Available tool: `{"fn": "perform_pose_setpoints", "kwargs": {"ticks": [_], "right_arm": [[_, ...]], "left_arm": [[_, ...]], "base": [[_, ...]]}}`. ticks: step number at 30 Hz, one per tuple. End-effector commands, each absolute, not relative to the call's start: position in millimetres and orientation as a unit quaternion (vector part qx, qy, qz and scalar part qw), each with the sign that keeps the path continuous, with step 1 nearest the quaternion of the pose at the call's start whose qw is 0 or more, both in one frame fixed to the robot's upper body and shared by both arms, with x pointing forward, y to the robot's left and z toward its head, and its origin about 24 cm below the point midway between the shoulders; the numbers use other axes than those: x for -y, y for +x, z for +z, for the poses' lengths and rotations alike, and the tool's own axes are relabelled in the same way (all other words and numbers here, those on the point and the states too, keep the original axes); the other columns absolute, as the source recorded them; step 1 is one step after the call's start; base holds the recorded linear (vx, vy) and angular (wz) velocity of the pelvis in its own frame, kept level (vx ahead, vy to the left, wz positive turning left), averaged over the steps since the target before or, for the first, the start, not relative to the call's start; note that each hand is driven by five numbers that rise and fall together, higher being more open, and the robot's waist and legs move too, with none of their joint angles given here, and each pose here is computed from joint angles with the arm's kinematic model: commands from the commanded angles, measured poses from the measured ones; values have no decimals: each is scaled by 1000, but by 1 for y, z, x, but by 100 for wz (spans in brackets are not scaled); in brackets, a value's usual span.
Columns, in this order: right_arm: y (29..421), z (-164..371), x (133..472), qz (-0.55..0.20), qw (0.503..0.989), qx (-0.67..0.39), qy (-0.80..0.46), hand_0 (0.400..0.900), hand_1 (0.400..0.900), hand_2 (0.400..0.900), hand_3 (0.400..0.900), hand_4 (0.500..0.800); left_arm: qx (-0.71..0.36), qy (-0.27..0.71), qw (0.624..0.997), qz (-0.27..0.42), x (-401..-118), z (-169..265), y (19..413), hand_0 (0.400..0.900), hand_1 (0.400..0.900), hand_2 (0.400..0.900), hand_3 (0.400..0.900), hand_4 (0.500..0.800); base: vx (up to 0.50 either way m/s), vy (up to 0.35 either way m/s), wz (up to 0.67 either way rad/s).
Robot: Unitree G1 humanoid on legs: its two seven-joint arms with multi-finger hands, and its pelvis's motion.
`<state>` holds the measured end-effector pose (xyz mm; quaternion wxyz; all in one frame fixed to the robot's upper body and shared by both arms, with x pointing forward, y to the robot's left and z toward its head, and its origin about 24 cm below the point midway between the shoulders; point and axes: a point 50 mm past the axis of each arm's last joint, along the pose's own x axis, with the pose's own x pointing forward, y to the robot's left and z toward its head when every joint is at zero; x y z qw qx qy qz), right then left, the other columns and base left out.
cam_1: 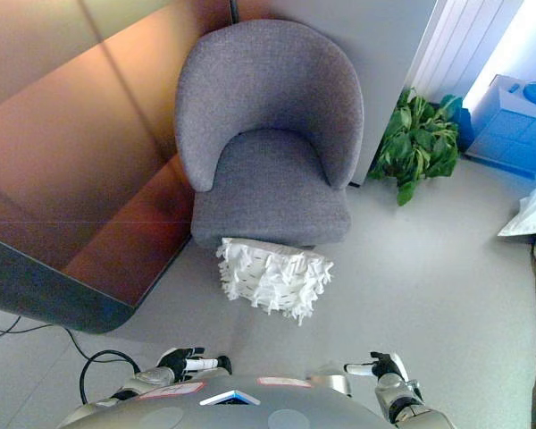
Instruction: Pick up the pillow and put it on the sofa.
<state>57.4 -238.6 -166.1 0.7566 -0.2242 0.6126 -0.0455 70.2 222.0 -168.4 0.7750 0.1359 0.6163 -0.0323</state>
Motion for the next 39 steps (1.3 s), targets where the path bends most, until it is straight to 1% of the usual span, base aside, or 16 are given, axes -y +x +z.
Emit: {"fn": "perform_pose_setpoints", "kwargs": {"ticks": [1,4,12,27,35,39], "right_arm": [[98,-159,237,-26,780,-564,-269,900,900,900,900,800],[98,-159,236,-25,779,-570,-260,900,900,900,900,800],[85,-163,236,-23,762,-597,-248,900,900,900,900,800],[89,-163,234,-10,763,-595,-251,900,900,900,900,800],[88,-163,233,-16,760,-598,-255,900,900,900,900,800],[88,-164,232,-40,764,-601,-231,900,900,900,900,800]], "left_arm": [[-597,155,787,-16,-232,-163,92,900,900,900,900,800],[-593,150,791,-13,-233,-162,95,900,900,900,900,800],[-612,141,778,-19,-230,-165,84,900,900,900,900,800],[-612,147,777,-30,-228,-165,85,900,900,900,900,800],[-615,157,772,-33,-233,-164,84,900,900,900,900,800],[-609,166,775,-31,-236,-163,87,900,900,900,900,800]], "base": [[-7,-1,-3],[-3,-5,-4],[14,-2,-1],[0,0,0],[12,-58,-2],[41,-137,3]]}}
